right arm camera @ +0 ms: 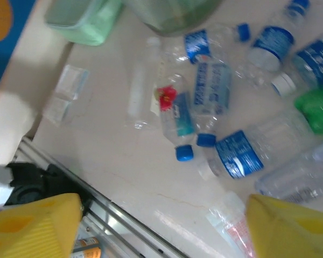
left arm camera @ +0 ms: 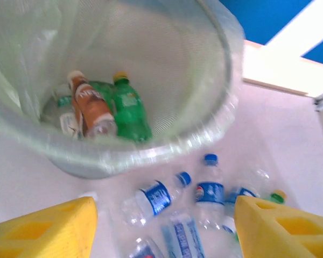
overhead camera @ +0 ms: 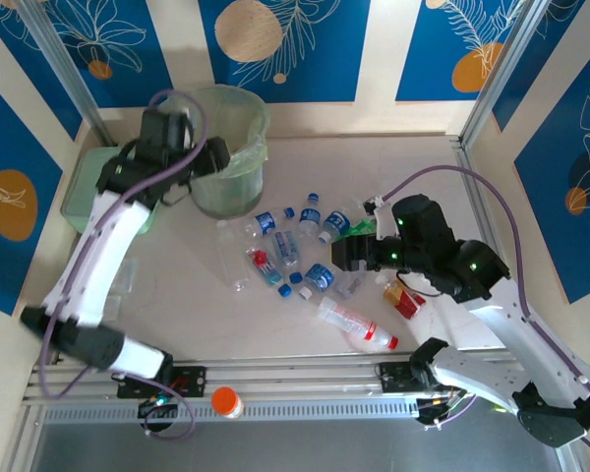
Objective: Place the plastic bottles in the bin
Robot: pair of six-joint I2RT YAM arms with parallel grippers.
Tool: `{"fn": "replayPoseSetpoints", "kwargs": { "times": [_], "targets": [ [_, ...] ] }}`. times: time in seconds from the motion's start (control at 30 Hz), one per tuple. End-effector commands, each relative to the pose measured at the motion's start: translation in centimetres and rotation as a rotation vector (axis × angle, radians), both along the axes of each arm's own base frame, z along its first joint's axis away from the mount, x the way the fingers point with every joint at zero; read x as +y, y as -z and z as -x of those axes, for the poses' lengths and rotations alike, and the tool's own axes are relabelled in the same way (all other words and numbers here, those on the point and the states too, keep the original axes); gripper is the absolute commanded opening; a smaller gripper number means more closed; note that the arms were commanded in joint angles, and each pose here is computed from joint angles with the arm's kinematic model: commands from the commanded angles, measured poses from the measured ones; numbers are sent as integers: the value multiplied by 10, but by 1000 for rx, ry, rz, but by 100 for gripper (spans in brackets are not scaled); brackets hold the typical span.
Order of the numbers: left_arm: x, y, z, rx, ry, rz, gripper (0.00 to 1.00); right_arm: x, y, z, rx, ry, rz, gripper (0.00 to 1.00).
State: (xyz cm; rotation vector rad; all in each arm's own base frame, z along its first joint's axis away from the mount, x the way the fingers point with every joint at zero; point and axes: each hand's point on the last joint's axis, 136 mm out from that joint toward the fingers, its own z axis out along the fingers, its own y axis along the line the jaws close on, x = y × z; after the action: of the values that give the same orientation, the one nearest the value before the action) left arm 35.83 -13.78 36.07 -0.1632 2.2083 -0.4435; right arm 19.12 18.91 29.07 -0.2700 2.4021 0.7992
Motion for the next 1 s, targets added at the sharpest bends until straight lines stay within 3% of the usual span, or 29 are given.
{"fn": "replayPoseSetpoints", "kwargs": {
  "times": [0.0,0.17,0.4,0.47,0.6,0.77,0.97],
  "targets": [
    [-5,0,28,-67,20,84,67,-28,23,5,141,141,136,76],
    [-3,26,78,-8,92,137,68,-71,63,15,345,421,324,76],
    [-7,35,104,-29,156,148,69,-125,94,46,603,1110,261,69],
    [-6,38,105,-31,148,160,69,-132,100,50,641,1234,231,69],
    [-10,42,111,-22,177,166,69,-133,103,32,616,1286,169,71],
    [-4,53,118,15,158,145,71,-153,120,40,690,1445,228,77],
    [1,60,115,14,118,147,72,-147,161,34,882,1606,-17,92]
  ]
}}
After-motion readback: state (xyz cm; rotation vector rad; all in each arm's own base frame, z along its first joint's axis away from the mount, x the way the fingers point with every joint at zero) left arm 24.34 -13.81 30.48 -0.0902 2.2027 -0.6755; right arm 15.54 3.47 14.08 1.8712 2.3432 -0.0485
